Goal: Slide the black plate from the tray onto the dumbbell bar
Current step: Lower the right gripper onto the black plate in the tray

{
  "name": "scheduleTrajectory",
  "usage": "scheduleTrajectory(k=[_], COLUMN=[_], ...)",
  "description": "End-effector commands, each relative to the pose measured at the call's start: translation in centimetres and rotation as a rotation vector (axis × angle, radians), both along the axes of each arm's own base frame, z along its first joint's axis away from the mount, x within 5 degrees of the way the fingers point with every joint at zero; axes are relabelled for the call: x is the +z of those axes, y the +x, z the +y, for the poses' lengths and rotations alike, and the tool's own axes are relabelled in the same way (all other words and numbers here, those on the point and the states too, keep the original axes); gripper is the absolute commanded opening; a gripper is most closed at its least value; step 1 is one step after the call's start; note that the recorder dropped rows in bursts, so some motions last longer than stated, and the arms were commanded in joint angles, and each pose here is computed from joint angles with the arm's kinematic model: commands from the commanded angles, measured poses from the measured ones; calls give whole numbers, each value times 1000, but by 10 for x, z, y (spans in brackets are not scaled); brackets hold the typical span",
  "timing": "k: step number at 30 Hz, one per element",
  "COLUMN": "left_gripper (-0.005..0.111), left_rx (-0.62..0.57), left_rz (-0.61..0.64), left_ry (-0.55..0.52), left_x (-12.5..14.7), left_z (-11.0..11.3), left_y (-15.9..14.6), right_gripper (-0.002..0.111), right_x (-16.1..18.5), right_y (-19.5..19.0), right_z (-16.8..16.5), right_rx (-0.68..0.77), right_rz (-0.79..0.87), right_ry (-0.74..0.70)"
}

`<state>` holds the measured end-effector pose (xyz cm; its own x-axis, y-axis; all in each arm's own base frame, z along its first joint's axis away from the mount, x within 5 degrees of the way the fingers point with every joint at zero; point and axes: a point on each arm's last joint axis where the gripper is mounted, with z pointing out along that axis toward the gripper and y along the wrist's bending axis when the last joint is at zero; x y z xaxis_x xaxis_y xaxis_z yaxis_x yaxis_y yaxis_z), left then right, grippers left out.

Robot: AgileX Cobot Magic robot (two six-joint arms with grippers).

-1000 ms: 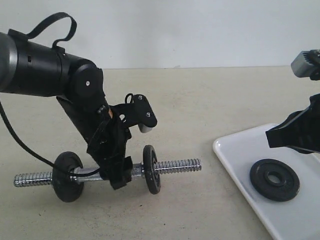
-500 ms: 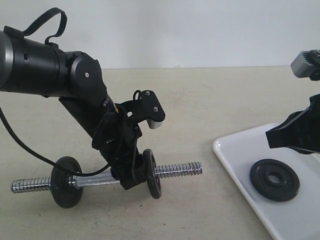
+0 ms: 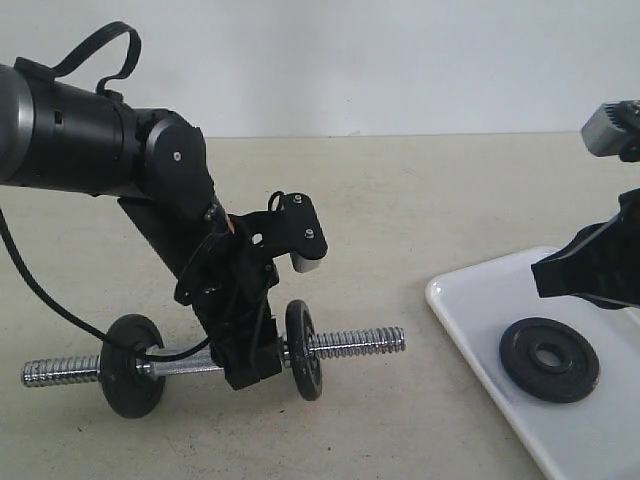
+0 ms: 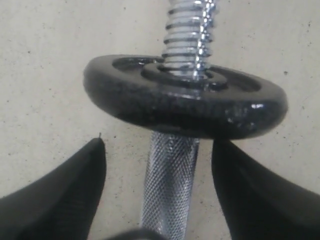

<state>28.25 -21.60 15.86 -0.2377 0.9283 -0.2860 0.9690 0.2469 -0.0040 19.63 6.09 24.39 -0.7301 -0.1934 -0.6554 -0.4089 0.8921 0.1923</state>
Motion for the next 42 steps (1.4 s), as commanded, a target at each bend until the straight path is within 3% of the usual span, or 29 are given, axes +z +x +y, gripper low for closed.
scheduleTrajectory(k=[1, 6, 11, 18, 20, 22, 24, 26, 33, 37, 39, 40, 42], left_gripper=[57, 56, 33, 26, 19, 9, 8, 8, 8, 8, 6, 4, 4], left_rx=[-6, -6, -5, -1, 5, 9, 13, 19, 19, 55, 42, 40, 40], left_rz=[16, 38, 46, 52, 55, 58, 61, 63, 67, 83, 77, 76, 76], left_ry=[11, 26, 32, 28, 26, 21, 17, 10, 11, -41, -41, -41, -41], left_x=[-4, -13, -18, -18, -18, -17, -17, -17, -17, -16, -16, -16, -16], left_z=[1, 0, 0, 0, 0, -1, -1, -2, -2, -6, -6, -6, -6], left_y=[-1, 0, 0, 0, -1, -1, -1, -1, -1, -2, -1, -1, -1], right_gripper=[0, 0, 0, 1, 14, 47, 90, 105, 105, 103, 93, 83, 81], right_x=[2, 2, 2, 0, 0, 0, -2, -5, -12, -12, -14, -20, -32], right_y=[0, 0, 0, -2, -2, -2, -2, -1, -2, -2, 0, 3, 8], right_z=[0, 0, 0, 2, 2, 1, 1, -1, -3, -4, -5, -4, -3], right_rx=[10, 10, 11, 39, 39, 35, 19, -3, -25, -28, -22, -20, 3], right_rz=[-12, -12, -13, 19, 19, 13, 9, -6, -10, -15, -17, 14, 67], right_ry=[-4, -4, -8, -9, -9, -10, -10, -16, -27, -28, -52, -57, -79])
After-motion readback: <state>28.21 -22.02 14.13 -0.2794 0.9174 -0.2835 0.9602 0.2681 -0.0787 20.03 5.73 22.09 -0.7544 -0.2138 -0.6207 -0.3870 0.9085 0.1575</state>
